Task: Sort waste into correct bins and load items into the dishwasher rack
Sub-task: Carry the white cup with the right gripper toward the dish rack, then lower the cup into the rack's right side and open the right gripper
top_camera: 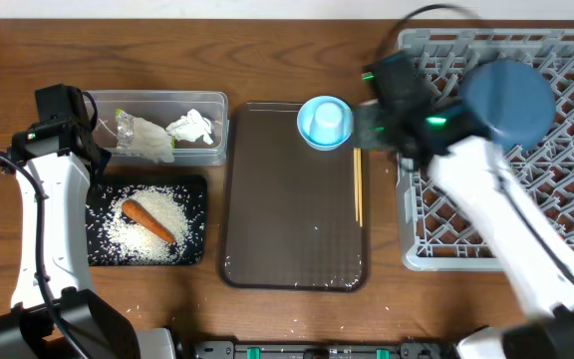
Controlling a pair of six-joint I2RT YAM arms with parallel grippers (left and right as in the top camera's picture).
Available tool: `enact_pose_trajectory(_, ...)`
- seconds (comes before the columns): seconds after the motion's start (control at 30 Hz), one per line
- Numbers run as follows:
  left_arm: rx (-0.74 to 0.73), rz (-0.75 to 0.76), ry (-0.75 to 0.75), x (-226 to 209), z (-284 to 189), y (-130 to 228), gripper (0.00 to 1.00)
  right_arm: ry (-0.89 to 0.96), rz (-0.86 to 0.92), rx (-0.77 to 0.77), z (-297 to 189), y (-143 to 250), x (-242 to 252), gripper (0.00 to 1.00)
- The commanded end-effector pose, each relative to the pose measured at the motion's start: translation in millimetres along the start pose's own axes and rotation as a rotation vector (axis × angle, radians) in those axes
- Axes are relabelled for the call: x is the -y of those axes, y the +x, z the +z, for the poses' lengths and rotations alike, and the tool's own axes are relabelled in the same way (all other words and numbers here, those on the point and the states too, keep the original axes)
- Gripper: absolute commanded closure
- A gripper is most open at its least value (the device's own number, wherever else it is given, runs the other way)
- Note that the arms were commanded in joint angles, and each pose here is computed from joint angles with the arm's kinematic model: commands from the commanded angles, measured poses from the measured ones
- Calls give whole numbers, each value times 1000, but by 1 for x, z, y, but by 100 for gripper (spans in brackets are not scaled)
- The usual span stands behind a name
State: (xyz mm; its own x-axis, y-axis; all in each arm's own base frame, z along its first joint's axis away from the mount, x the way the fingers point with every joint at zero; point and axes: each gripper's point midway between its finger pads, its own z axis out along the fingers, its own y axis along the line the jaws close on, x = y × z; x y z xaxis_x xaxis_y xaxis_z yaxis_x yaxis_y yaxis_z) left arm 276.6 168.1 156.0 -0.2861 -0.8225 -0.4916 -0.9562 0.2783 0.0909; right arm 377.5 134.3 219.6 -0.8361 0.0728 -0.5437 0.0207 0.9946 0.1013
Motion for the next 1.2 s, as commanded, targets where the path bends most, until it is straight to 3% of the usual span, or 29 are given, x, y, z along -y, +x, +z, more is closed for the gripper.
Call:
enact_pose_trajectory(0.0, 3, -8, -6, -2, 0, -1, 1, 126, 91, 117, -36, -28, 63, 37)
enact_pose_trajectory(0.23, 3, -8, -6, -2, 0, -1, 1, 330, 369, 161, -66, -33, 196, 36)
enact_pose_trajectory(0.53, 3, -8, -6, -2, 0, -1, 1, 518, 722, 84, -48, 2, 326, 31)
enact_pose_trajectory(0.77, 3, -8, -6, -2, 0, -1, 1, 513, 814, -7, -5, 24, 372, 23)
enact_pose_trajectory(0.83, 3, -8, -6, -2, 0, -1, 1, 516, 804, -37, 4, 30, 378, 1)
enact_pose_trajectory(1.17, 3, -8, -6, -2, 0, -1, 1, 268, 791, -45, 9, 15, 333, 1)
